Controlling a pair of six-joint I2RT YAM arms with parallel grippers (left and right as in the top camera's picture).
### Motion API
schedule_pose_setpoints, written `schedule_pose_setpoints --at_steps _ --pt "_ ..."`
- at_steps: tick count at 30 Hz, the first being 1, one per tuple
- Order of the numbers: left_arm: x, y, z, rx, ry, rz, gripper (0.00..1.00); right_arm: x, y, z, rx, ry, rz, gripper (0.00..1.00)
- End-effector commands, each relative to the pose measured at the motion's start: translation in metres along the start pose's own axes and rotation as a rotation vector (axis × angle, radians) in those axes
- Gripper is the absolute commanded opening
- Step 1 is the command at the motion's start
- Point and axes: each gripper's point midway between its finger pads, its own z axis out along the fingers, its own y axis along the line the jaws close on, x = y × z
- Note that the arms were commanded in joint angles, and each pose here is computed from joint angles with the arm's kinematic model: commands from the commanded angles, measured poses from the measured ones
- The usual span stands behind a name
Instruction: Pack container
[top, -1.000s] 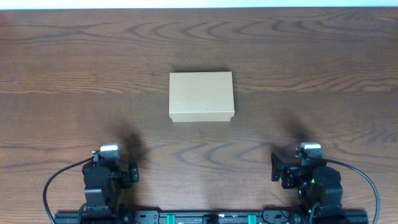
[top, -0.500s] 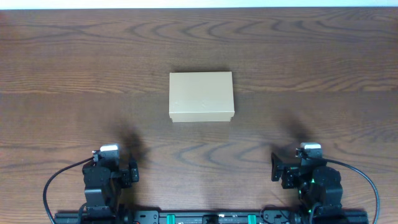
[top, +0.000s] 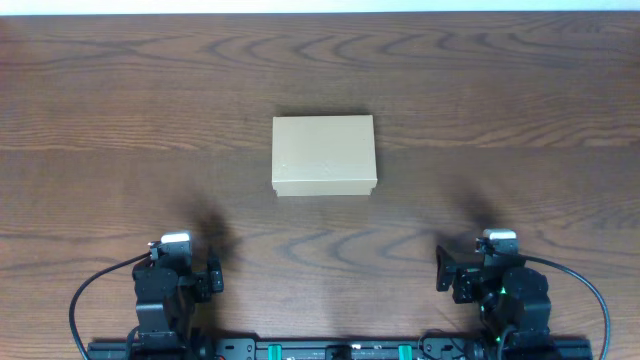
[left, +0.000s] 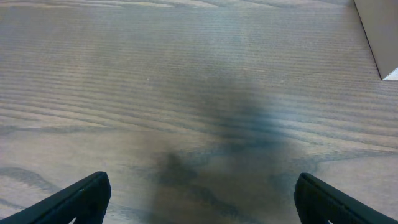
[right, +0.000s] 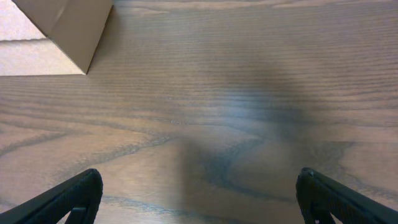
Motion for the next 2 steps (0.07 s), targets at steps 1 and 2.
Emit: schedule_pose_setpoints --at_steps 1,2 --pt "0.0077 0.0010 0.0012 -0.007 0.025 0.013 0.95 0.0016 -0.0026 0.0016 0.009 -0.003 0.019 0.99" --pt "0.0077 0.0010 0.0012 -0.007 0.025 0.013 0.95 0.0015 -0.0025 0.0016 0.009 -0.003 0.019 0.99"
